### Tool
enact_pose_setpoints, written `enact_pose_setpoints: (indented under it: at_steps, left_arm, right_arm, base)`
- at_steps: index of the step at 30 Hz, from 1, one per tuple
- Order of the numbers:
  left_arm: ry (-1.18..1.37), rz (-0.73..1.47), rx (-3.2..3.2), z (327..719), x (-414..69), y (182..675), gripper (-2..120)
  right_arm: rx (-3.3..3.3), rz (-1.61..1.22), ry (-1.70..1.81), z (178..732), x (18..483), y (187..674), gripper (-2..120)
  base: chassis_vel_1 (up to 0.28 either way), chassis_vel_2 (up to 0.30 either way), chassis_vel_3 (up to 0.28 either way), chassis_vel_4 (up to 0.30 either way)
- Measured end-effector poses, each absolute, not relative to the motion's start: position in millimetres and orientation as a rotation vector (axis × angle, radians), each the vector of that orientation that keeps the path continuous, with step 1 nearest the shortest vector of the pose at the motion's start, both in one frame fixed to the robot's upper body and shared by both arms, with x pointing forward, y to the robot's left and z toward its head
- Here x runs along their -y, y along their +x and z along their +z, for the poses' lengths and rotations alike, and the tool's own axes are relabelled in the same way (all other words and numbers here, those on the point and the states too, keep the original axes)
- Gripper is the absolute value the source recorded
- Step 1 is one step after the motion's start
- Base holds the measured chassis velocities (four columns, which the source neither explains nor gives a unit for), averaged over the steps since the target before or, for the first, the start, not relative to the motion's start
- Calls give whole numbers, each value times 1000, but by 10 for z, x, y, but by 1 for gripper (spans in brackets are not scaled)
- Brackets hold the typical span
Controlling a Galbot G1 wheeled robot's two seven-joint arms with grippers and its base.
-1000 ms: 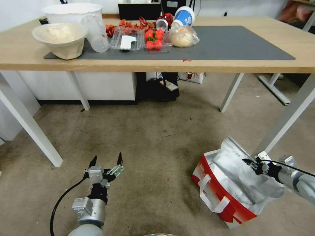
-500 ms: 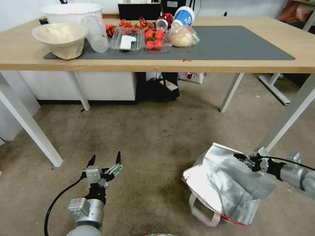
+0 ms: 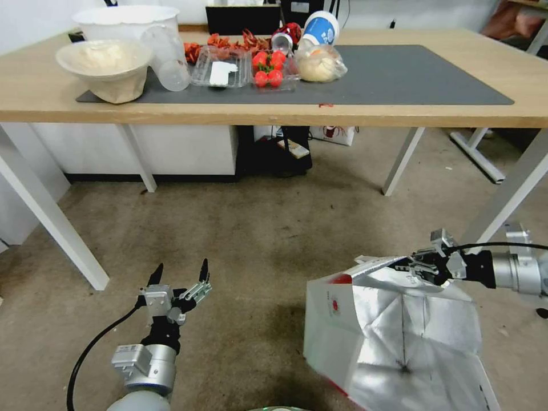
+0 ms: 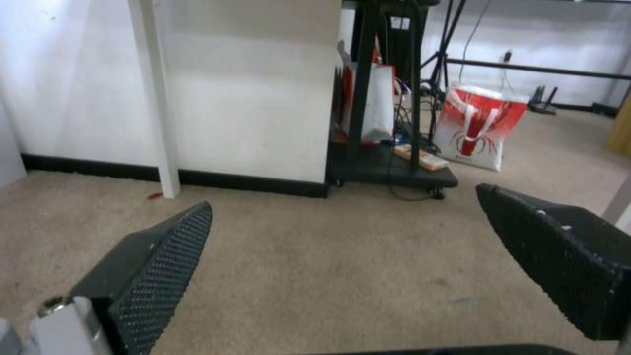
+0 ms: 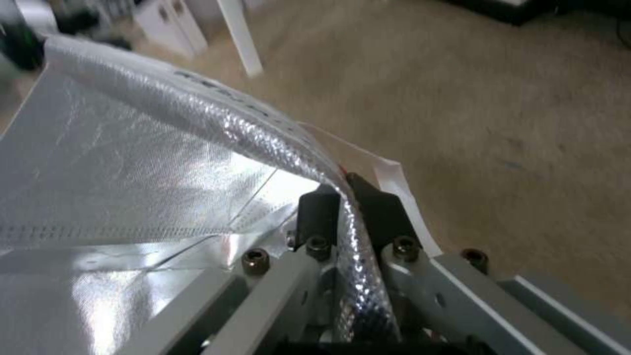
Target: Pick up the food delivery bag from the floor and place it on the table.
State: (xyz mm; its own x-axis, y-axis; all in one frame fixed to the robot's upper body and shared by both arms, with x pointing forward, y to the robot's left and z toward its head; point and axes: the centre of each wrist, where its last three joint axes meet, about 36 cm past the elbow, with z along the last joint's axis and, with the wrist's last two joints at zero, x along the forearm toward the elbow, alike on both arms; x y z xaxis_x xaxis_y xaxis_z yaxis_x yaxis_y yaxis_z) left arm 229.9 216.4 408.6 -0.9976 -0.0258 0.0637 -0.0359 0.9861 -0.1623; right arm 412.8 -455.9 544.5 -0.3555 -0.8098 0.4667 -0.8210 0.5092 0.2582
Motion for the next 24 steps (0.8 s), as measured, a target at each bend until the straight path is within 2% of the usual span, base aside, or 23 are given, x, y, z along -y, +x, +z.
enact_pose_setpoints:
  at_steps: [10,24]
  left_arm:
    - [61,271,3057,4153,-2157,2341,100]
    - [69,255,3040,4177,-2138,2361,100]
  right_arm:
    - [2244,-144,1308,5490,4395,4090,0]
    - [2215,-151,1331,5396,4403,4064,0]
  base:
    - [0,0,0,0]
    - [0,0,0,0]
